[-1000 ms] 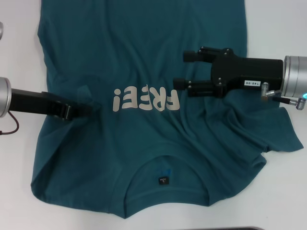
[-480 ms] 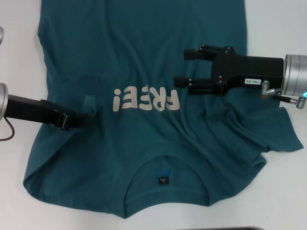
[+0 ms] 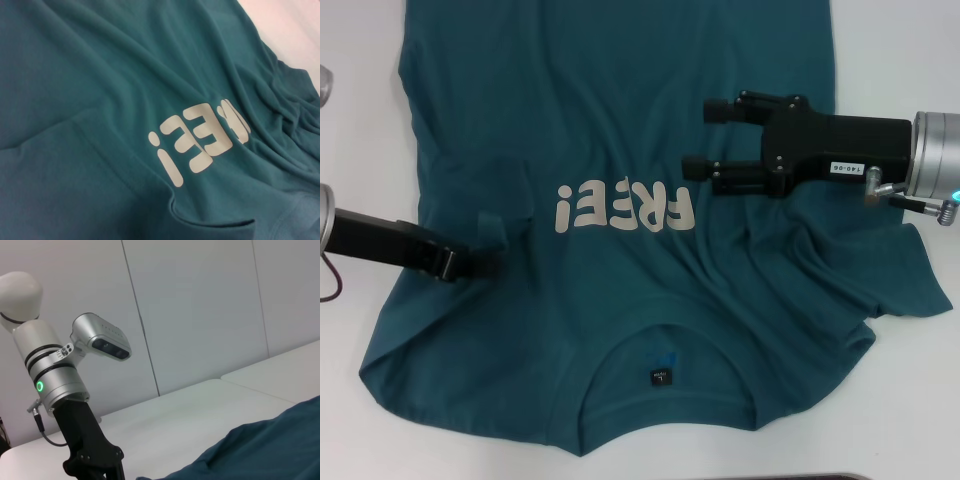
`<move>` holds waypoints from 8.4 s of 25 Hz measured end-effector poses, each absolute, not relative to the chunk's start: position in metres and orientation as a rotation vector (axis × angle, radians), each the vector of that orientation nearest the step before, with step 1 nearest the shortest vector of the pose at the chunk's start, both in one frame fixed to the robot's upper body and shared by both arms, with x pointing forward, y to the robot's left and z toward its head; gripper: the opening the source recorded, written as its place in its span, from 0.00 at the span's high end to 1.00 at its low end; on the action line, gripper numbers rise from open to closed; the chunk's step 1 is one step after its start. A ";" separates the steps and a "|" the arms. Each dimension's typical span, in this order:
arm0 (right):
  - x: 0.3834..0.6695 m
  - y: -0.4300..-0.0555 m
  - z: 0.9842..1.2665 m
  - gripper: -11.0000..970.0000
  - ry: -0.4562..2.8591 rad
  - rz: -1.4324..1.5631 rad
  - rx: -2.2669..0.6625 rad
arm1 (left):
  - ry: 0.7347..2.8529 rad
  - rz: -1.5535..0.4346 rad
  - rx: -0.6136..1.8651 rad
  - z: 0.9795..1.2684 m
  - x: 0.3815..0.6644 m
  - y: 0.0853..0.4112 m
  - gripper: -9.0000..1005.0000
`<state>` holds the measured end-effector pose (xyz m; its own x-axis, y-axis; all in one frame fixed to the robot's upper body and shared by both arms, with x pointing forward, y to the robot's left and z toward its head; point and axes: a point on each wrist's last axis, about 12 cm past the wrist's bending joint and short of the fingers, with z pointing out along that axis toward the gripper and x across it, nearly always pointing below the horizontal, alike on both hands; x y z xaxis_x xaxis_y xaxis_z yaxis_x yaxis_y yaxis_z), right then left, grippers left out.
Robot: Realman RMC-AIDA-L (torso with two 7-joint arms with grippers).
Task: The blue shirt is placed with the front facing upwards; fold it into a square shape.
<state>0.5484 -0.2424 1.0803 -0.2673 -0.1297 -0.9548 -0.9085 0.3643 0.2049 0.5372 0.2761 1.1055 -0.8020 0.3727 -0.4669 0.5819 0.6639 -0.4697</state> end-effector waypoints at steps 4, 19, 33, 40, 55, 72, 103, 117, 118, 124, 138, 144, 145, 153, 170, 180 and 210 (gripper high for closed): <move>0.548 -0.242 1.080 0.08 1.665 1.016 -0.936 | 2.555 -0.888 0.756 1.107 0.538 0.277 0.93; 0.551 -0.243 1.084 0.08 1.648 1.008 -0.937 | 2.616 -0.870 0.661 1.112 0.543 0.284 0.92; 0.554 -0.243 1.090 0.08 1.630 0.997 -0.947 | 2.700 -0.885 0.689 1.113 0.550 0.274 0.91; 0.556 -0.242 1.092 0.08 1.623 0.997 -0.943 | 2.703 -0.896 0.697 1.114 0.550 0.272 0.71; 0.557 -0.241 1.091 0.08 1.625 0.994 -0.939 | 2.622 -0.947 0.825 1.116 0.549 0.250 0.37; 0.555 -0.245 1.089 0.08 1.632 0.976 -0.906 | 2.450 -0.958 0.782 1.128 0.558 0.259 0.37; 0.503 -0.366 1.083 0.08 2.224 1.100 -0.413 | 1.887 -1.119 0.473 1.101 0.551 0.268 0.11; 0.493 -0.392 1.074 0.08 2.379 0.992 -0.295 | 1.880 -1.128 0.527 1.091 0.544 0.262 0.12; 0.493 -0.392 1.073 0.08 2.390 0.988 -0.294 | 1.885 -1.127 0.535 1.090 0.543 0.262 0.12; 0.489 -0.396 1.070 0.08 2.423 0.966 -0.276 | 1.902 -1.143 0.561 1.086 0.537 0.262 0.12; 0.490 -0.382 1.064 0.08 2.422 1.011 -0.295 | 1.904 -1.158 0.565 1.082 0.534 0.260 0.12; 0.491 -0.377 1.064 0.08 2.414 1.039 -0.303 | 1.906 -1.160 0.577 1.081 0.534 0.258 0.12; 0.491 -0.377 1.065 0.08 2.413 1.040 -0.300 | 1.906 -1.160 0.577 1.081 0.534 0.258 0.12; 0.495 -0.377 1.070 0.16 2.426 1.062 -0.268 | 1.904 -1.160 0.582 1.081 0.534 0.257 0.12; 0.508 -0.379 1.086 0.20 2.535 0.994 -0.206 | 1.904 -1.171 0.584 1.079 0.533 0.255 0.12; 0.518 -0.366 1.094 0.23 2.579 0.950 -0.248 | 1.904 -1.169 0.584 1.079 0.534 0.254 0.12; 0.528 -0.361 1.093 0.95 2.636 0.885 -0.254 | 1.899 -1.122 0.596 1.080 0.537 0.259 0.15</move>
<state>0.5279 -0.3615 1.0934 -0.9235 -0.0578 -0.3793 -0.2750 0.7891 0.5493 0.5372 0.2585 1.0801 -0.5424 -0.0121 -0.8400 0.7300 0.4880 -0.4784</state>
